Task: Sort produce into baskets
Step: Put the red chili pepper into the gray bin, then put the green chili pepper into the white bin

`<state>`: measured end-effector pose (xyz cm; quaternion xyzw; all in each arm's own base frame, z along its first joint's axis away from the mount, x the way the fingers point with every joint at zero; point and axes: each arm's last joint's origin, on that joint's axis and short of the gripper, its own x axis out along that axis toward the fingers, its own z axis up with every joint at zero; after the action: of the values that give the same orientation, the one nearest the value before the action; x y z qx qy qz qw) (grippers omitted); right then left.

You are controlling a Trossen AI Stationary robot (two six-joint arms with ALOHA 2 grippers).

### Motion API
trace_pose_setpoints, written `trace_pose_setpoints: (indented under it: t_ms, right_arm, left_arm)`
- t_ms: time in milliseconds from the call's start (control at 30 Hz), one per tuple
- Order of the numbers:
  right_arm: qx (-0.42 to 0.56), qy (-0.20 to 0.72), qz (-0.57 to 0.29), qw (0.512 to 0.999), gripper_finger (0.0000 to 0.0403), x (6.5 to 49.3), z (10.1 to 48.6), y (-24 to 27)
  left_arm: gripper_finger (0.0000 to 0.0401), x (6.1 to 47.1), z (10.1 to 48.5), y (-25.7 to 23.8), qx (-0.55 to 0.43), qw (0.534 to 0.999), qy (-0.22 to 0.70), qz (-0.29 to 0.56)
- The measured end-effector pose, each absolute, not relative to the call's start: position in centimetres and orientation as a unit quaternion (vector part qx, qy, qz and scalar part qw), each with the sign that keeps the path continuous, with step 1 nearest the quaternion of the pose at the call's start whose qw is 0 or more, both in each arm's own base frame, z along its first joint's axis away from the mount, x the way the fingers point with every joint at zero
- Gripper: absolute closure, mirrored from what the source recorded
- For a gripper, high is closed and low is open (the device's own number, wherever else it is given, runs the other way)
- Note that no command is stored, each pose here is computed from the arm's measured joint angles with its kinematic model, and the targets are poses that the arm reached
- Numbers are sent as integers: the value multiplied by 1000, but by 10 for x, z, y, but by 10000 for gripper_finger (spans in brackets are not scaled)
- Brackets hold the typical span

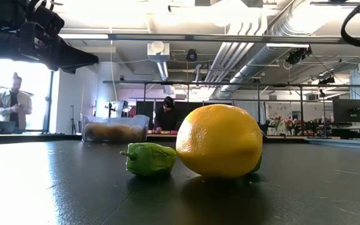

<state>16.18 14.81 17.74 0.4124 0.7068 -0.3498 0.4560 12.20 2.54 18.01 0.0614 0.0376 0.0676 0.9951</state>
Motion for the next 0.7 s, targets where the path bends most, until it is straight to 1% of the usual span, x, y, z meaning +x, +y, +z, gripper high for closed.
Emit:
trace_pose_setpoints:
  t_ms: [133, 233, 400, 500, 600, 700]
  right_arm:
    - [405, 716, -339, 456, 316, 161, 176, 148]
    - [403, 737, -320, 439, 285, 160, 177, 149]
    - [381, 758, -300, 436, 249, 157, 177, 148]
    - [351, 775, -287, 439, 236, 153, 178, 145]
    - [333, 806, -257, 416, 229, 149, 180, 142]
    - [330, 830, -208, 399, 232, 145, 190, 141]
  left_arm:
    - [400, 122, 180, 25, 61, 995, 38, 68]
    - [400, 122, 180, 25, 61, 995, 38, 68]
    - [400, 122, 180, 25, 61, 995, 38, 68]
    - [400, 122, 180, 25, 61, 995, 38, 68]
    - [400, 122, 180, 25, 61, 995, 38, 68]
    - [400, 122, 180, 25, 61, 995, 38, 68]
